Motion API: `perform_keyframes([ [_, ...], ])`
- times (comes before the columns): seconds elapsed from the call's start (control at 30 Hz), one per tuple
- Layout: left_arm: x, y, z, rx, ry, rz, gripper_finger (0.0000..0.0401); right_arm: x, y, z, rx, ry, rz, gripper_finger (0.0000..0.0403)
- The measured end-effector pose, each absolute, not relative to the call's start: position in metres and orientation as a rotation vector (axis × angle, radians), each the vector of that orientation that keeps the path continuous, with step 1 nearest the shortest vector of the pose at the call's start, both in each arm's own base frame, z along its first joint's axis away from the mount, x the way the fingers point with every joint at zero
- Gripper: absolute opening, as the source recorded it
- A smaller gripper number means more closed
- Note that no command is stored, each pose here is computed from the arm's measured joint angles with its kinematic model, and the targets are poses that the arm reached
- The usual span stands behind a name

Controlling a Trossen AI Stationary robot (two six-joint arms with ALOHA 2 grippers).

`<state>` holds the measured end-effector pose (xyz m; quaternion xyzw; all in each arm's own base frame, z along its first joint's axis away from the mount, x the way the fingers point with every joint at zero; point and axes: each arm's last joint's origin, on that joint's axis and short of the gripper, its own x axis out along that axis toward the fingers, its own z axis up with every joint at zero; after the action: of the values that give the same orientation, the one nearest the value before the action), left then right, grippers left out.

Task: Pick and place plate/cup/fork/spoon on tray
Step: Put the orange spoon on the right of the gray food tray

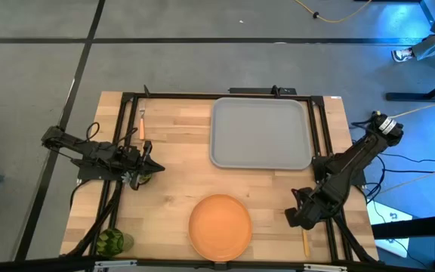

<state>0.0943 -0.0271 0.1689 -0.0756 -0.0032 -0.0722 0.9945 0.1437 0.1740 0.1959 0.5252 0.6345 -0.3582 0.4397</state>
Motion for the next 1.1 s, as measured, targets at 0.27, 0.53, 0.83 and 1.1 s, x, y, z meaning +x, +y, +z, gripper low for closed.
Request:
perform_keyframes([
  [0.27,0.094,-0.027,0.169,-0.151,-0.006,-0.144,0.0,0.137,0.179,0.176,1.385,1.572,-0.852,0.0097],
  [0.53,0.094,-0.027,0.169,-0.152,-0.006,-0.145,0.0,0.133,0.173,0.161,1.36,1.542,-0.885,0.0097],
  [0.83,0.094,-0.027,0.169,-0.152,-0.006,-0.144,0.0,0.138,0.179,0.142,1.328,1.53,-0.931,0.0097],
  [1.1,0.094,-0.027,0.169,-0.152,-0.006,-0.145,0.0,0.143,0.184,0.127,1.297,1.533,-0.973,0.0097],
])
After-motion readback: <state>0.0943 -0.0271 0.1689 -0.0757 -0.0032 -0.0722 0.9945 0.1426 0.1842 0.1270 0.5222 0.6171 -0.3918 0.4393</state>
